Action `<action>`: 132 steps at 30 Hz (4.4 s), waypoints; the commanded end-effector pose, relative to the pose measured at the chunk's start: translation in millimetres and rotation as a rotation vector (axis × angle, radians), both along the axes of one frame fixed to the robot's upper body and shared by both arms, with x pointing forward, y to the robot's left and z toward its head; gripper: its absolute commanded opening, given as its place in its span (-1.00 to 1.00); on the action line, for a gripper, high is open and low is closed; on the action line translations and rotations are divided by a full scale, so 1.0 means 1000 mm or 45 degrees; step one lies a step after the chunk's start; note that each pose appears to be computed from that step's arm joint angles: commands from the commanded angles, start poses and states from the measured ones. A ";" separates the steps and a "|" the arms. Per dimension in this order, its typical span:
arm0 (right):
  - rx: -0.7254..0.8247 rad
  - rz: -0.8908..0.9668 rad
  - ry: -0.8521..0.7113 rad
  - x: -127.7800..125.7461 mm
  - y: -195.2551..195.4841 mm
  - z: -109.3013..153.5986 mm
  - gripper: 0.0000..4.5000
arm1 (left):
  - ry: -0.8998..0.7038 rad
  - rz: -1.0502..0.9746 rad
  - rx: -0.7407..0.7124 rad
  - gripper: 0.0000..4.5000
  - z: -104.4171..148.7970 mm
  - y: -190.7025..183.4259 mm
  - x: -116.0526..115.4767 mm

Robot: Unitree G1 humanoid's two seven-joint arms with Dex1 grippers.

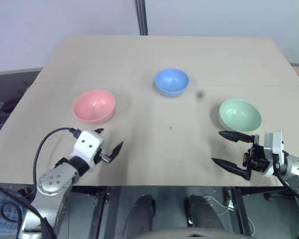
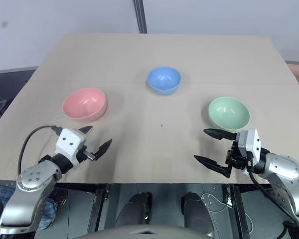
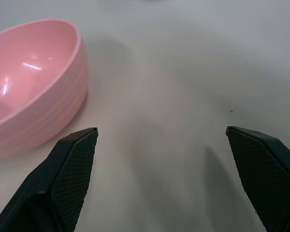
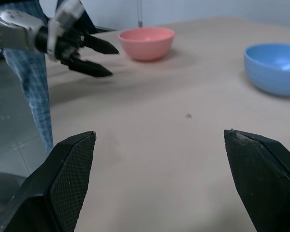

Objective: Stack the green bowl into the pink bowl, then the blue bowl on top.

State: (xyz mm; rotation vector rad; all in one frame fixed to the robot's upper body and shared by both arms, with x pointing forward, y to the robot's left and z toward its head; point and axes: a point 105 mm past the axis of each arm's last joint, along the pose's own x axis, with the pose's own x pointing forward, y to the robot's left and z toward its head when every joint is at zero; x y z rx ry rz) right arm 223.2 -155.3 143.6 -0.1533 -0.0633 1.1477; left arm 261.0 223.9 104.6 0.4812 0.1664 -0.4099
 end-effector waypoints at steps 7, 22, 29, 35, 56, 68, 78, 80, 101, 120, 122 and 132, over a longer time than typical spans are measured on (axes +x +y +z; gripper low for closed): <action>-0.007 -0.004 -0.009 0.004 0.010 0.011 0.98 | -0.039 0.005 0.330 1.00 0.022 0.011 0.023; 0.024 0.003 -0.040 0.011 0.017 0.018 0.98 | -0.158 -0.019 0.358 1.00 0.071 0.003 0.047; 0.027 -0.020 -0.032 0.013 0.014 0.018 0.98 | 0.018 0.056 0.394 1.00 0.046 0.023 0.039; 0.038 -0.038 -0.036 0.014 0.014 0.019 0.98 | 0.088 0.057 0.429 1.00 0.034 0.025 0.038; 0.269 -0.305 -0.103 0.037 0.011 0.037 0.98 | 0.129 -0.112 0.705 1.00 0.021 0.038 0.073; 0.277 -0.382 -0.051 0.029 0.005 0.027 0.98 | 0.137 -0.224 0.761 1.00 0.011 0.029 0.083; 0.273 -0.395 0.004 0.027 0.006 0.024 1.00 | 0.133 -0.247 0.760 -0.69 0.008 0.027 0.087; 0.270 -0.396 0.018 0.027 0.006 0.023 1.00 | 0.134 -0.247 0.762 -0.97 0.007 0.027 0.087; 0.285 -0.377 0.084 0.023 0.005 0.022 1.00 | -0.036 -0.542 0.797 -0.97 0.030 -0.014 0.082; 0.264 -0.308 0.072 0.017 0.008 0.020 1.00 | -0.337 -1.635 0.819 -0.97 0.053 -0.144 0.019; 0.261 -0.295 0.069 0.015 0.009 0.021 1.00 | -0.315 -1.680 0.841 -0.97 0.051 -0.144 0.017; 0.191 -0.260 0.023 0.007 0.009 0.018 1.00 | -0.138 -1.717 0.869 -0.63 0.037 -0.134 0.019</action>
